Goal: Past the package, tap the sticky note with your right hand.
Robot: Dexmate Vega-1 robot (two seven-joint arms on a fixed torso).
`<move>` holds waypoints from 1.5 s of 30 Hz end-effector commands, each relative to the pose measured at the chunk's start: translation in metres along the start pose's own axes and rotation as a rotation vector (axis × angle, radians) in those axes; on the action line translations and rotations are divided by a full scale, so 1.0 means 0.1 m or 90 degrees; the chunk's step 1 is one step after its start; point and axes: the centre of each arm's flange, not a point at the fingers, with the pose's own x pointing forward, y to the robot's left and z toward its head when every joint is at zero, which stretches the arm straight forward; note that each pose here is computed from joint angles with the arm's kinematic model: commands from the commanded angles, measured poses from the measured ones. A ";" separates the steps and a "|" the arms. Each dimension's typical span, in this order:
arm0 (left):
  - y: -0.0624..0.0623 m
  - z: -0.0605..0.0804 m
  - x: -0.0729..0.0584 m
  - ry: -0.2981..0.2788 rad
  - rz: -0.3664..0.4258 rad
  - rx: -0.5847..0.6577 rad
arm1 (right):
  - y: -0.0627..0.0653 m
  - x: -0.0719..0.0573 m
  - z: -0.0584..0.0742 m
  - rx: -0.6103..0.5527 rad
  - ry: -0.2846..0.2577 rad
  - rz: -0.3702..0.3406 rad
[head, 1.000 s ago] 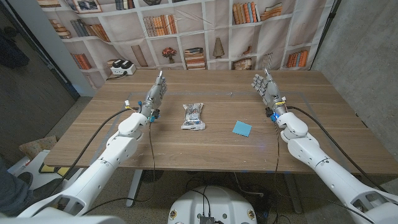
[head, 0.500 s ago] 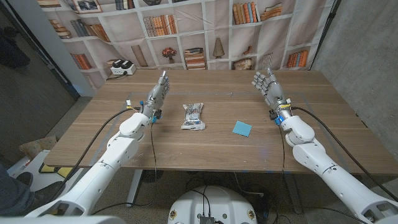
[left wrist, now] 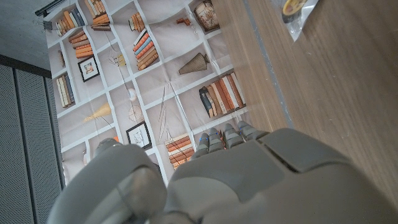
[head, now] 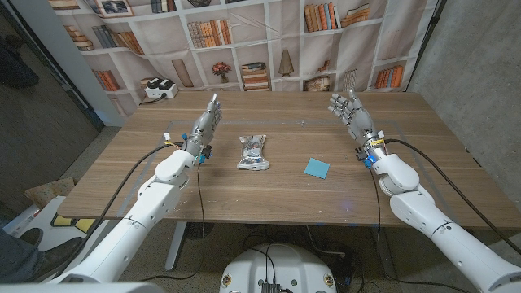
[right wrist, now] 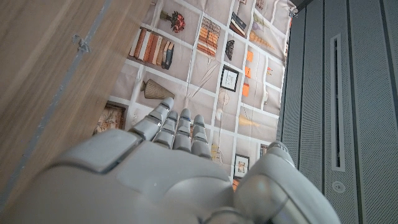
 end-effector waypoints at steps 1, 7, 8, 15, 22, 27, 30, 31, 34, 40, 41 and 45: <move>-0.01 0.13 -0.13 -0.007 0.001 0.006 | 0.23 -0.14 0.11 -0.063 -0.018 0.008; 0.04 0.17 -0.24 -0.004 -0.004 0.020 | 0.27 -0.27 0.10 -0.111 -0.012 0.008; 0.05 0.18 -0.25 -0.005 -0.005 0.023 | 0.27 -0.30 0.10 -0.122 -0.010 0.004; 0.06 0.20 -0.30 -0.014 -0.014 0.029 | 0.24 -0.48 0.17 -0.177 0.004 -0.022; 0.11 0.14 -0.39 -0.008 -0.011 0.031 | 0.25 -0.61 0.30 -0.281 0.015 -0.037; 0.11 0.10 -0.45 -0.014 -0.003 0.019 | 0.27 -0.68 0.33 -0.309 0.024 -0.037; 0.11 0.08 -0.48 -0.018 0.002 0.012 | 0.29 -0.70 0.33 -0.325 0.032 -0.034; 0.11 0.08 -0.49 -0.018 0.003 0.011 | 0.29 -0.70 0.33 -0.328 0.034 -0.033; 0.12 0.09 -0.51 -0.020 0.001 0.017 | 0.31 -0.72 0.32 -0.337 0.041 -0.031; 0.14 0.10 -0.51 -0.020 -0.002 0.022 | 0.37 -0.75 0.30 -0.359 0.047 -0.031; 0.15 0.11 -0.51 -0.019 -0.003 0.024 | 0.38 -0.75 0.30 -0.363 0.047 -0.030; 0.17 0.12 -0.51 -0.019 -0.004 0.027 | 0.41 -0.76 0.30 -0.379 0.049 -0.027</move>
